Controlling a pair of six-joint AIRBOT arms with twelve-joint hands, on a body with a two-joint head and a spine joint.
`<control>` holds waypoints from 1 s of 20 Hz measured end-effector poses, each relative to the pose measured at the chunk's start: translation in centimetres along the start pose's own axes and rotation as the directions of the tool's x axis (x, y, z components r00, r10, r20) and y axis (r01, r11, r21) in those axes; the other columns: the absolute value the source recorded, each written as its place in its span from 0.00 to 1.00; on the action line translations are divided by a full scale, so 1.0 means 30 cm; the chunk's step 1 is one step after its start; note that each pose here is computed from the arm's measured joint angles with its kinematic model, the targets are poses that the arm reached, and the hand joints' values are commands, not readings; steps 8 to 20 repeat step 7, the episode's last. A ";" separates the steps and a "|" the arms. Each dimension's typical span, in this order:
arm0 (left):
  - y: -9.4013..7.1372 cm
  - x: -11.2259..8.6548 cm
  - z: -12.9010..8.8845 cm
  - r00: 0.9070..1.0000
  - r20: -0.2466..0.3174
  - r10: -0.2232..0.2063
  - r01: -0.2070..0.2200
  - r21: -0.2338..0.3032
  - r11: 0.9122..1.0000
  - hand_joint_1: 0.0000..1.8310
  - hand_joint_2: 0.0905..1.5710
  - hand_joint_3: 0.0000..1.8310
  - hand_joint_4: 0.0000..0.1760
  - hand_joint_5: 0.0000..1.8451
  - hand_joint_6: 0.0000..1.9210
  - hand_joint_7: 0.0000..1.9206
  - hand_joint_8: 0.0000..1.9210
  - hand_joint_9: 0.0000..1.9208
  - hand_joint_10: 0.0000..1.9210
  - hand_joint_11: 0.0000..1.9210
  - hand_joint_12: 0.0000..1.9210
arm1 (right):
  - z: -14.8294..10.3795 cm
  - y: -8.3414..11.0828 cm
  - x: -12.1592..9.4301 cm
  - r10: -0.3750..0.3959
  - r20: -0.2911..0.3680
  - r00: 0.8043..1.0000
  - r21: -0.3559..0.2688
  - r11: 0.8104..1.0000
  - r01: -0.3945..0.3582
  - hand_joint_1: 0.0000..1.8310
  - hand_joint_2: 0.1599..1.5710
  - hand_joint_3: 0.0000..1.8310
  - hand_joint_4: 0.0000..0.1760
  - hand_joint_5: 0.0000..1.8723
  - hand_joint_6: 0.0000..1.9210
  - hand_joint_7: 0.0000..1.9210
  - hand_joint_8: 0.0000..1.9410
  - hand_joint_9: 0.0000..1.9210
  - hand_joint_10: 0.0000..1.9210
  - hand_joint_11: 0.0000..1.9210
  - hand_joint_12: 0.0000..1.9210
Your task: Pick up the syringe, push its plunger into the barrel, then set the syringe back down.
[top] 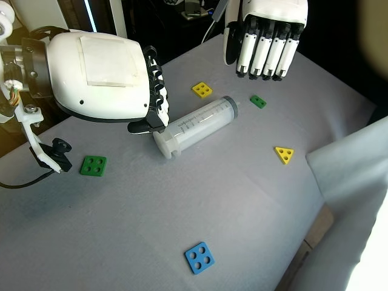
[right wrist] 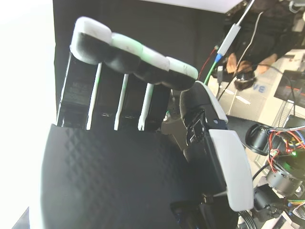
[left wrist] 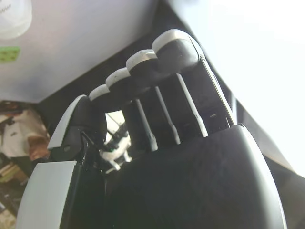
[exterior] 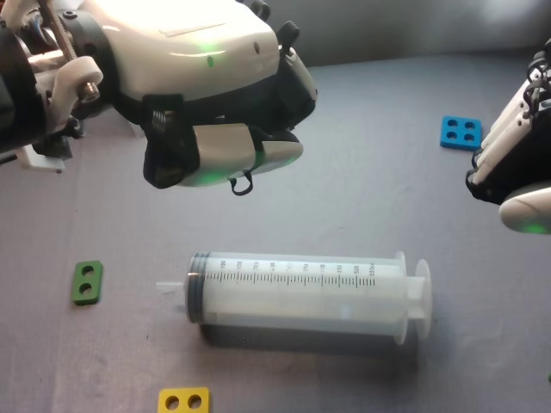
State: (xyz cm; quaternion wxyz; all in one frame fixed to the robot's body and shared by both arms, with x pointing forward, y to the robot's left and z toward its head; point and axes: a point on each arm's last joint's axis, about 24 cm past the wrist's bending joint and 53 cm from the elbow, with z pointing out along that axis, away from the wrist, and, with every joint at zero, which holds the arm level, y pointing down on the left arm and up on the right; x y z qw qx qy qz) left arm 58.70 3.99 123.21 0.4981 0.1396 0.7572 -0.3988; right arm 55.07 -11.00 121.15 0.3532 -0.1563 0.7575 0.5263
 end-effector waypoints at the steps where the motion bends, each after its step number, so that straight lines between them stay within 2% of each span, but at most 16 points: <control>1: -0.004 -0.002 0.000 1.000 0.003 -0.005 0.005 0.002 1.000 0.28 0.99 0.00 0.00 0.43 1.00 0.46 1.00 0.45 1.00 0.44 1.00 | 0.000 -0.001 0.000 0.000 0.000 1.000 0.001 1.000 0.000 0.32 0.97 0.00 0.00 0.50 1.00 0.52 1.00 0.51 1.00 0.53 1.00; 4: -0.001 -0.020 0.000 0.999 0.027 -0.023 0.023 -0.005 1.000 0.28 0.99 0.00 0.00 0.43 1.00 0.46 1.00 0.45 1.00 0.45 1.00 | 0.000 -0.002 0.000 -0.001 0.000 1.000 0.002 1.000 0.001 0.32 0.97 0.00 0.00 0.50 1.00 0.52 1.00 0.51 1.00 0.52 1.00; 6: 0.004 -0.031 -0.001 0.999 0.041 -0.026 0.027 -0.011 1.000 0.25 1.00 0.00 0.00 0.43 1.00 0.46 1.00 0.45 1.00 0.45 1.00 | 0.000 -0.002 0.001 -0.003 -0.002 1.000 0.003 1.000 0.003 0.28 0.98 0.00 0.00 0.50 1.00 0.51 1.00 0.50 1.00 0.52 1.00; 20: 0.005 -0.033 -0.001 0.999 0.043 -0.026 0.027 -0.012 1.000 0.25 1.00 0.00 0.00 0.42 1.00 0.45 1.00 0.44 1.00 0.44 1.00 | 0.000 -0.003 0.003 -0.005 -0.004 1.000 0.003 1.000 0.005 0.28 0.98 0.00 0.00 0.49 1.00 0.51 1.00 0.50 1.00 0.51 1.00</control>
